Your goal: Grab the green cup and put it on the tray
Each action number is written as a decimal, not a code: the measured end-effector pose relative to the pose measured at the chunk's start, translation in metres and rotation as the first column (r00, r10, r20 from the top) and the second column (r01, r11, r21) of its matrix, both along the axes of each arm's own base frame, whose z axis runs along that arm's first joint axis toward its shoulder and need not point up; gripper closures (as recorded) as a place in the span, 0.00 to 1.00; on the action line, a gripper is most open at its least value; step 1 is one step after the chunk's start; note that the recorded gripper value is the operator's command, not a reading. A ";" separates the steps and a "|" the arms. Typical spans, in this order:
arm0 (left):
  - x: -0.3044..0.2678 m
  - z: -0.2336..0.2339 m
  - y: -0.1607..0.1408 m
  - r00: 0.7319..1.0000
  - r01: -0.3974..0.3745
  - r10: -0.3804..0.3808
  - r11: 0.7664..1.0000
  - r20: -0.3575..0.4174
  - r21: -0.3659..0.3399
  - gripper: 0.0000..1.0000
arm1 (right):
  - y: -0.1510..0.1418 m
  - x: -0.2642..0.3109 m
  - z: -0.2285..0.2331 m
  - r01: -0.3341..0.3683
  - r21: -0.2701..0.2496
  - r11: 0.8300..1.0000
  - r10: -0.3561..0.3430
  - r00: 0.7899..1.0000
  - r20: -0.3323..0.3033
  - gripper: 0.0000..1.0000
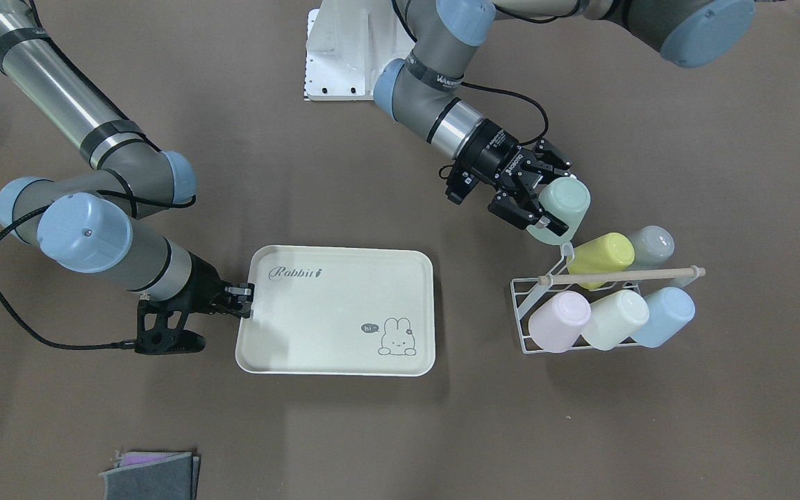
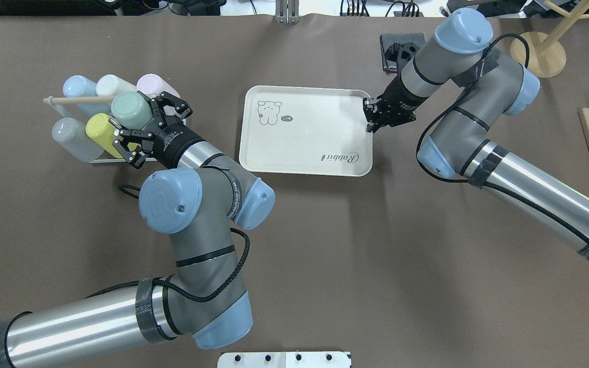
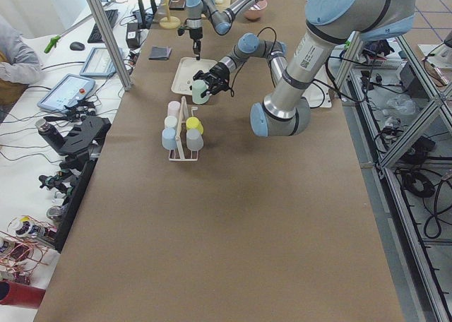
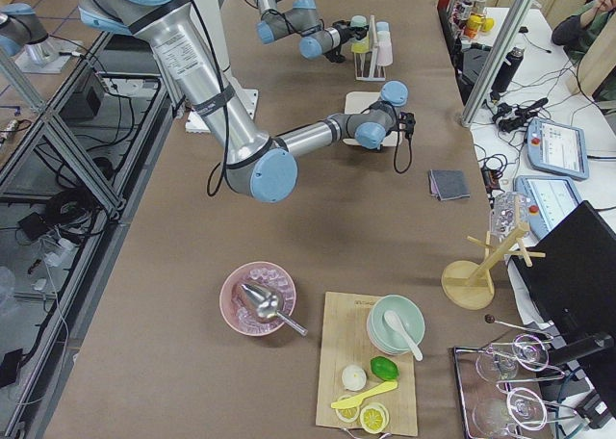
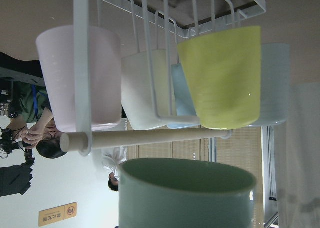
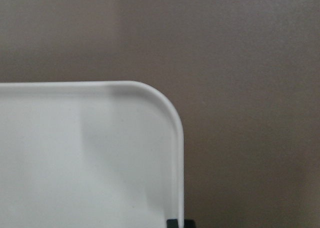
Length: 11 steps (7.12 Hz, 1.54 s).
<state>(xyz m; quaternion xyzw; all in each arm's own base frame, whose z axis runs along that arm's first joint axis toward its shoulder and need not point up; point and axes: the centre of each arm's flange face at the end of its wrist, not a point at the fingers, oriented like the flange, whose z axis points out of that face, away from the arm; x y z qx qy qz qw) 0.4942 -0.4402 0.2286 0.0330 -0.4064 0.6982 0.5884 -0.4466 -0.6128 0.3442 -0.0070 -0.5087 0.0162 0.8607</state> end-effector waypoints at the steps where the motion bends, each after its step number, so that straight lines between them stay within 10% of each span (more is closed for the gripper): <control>1: -0.006 -0.010 0.007 0.990 0.074 -0.071 0.997 -0.119 0.018 0.73 | 0.004 -0.010 -0.006 0.010 0.028 1.000 -0.010 1.000 0.011 1.00; 2: -0.008 -0.019 0.013 0.954 0.161 -0.147 0.986 -0.259 0.034 0.78 | 0.009 -0.020 -0.003 0.019 0.059 0.998 -0.020 1.000 0.021 1.00; 4: -0.003 -0.032 0.021 0.786 0.356 -0.312 0.934 -0.534 -0.023 0.70 | 0.014 -0.034 0.010 0.024 0.090 0.996 -0.026 0.999 0.022 1.00; 6: 0.003 -0.036 0.032 0.573 0.503 -0.481 0.846 -0.664 -0.179 0.80 | 0.016 -0.037 0.013 0.026 0.092 0.995 -0.028 0.999 0.022 0.01; 10: 0.023 -0.057 0.030 0.309 0.511 -0.493 0.807 -0.813 -0.296 0.98 | 0.005 -0.010 0.004 -0.007 0.084 0.996 0.003 0.999 0.037 0.00; 11: 0.031 -0.060 0.028 0.201 0.541 -0.503 0.772 -0.840 -0.333 0.91 | -0.001 0.024 0.004 -0.040 0.073 0.997 0.037 0.999 0.031 0.00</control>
